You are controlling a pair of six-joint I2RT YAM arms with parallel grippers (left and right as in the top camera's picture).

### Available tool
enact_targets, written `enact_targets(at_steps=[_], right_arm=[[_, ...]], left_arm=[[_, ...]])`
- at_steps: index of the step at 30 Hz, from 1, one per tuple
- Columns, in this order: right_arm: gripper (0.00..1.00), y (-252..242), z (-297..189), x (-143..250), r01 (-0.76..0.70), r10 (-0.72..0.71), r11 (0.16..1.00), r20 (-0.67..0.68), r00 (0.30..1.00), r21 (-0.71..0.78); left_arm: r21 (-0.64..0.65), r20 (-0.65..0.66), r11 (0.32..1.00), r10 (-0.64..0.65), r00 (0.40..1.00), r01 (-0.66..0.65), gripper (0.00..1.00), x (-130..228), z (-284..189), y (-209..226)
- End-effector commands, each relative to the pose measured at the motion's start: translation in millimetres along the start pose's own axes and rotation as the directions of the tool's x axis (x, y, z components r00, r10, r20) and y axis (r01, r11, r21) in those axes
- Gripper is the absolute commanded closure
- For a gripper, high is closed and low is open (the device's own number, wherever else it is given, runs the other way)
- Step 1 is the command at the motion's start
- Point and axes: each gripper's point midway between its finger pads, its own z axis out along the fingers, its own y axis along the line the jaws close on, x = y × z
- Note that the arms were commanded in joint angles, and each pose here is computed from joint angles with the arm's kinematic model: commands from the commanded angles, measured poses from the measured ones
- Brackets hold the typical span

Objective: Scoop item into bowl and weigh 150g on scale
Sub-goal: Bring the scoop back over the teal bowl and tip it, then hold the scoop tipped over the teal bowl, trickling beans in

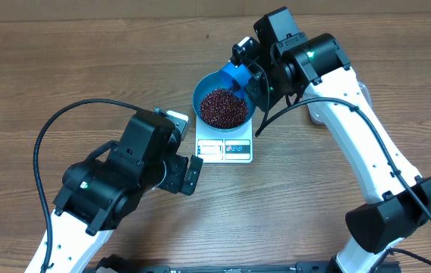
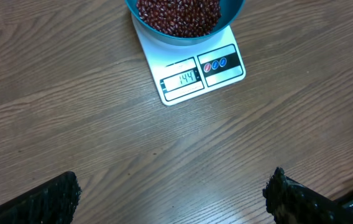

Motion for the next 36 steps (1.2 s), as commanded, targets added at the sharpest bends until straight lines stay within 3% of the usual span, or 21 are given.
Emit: enact_targets(at_steps=[1,24,36], right_arm=[[0.96,7,-16,-10,0.014,-0.013,1.0,0.058,0.998,-0.024],[0.96,12,-21,-14,-0.047,0.067,0.984,0.112,0.991,-0.174],[0.96,10,-21,-14,-0.047,0.066,0.985,0.115,0.991,-0.167]], left_arm=[[0.002,0.02,1.0,-0.019,1.0,0.018,0.01,-7,-4,0],[0.002,0.02,1.0,-0.019,1.0,0.018,0.01,-7,-4,0],[0.002,0.02,1.0,-0.019,1.0,0.018,0.01,-7,-4,0]])
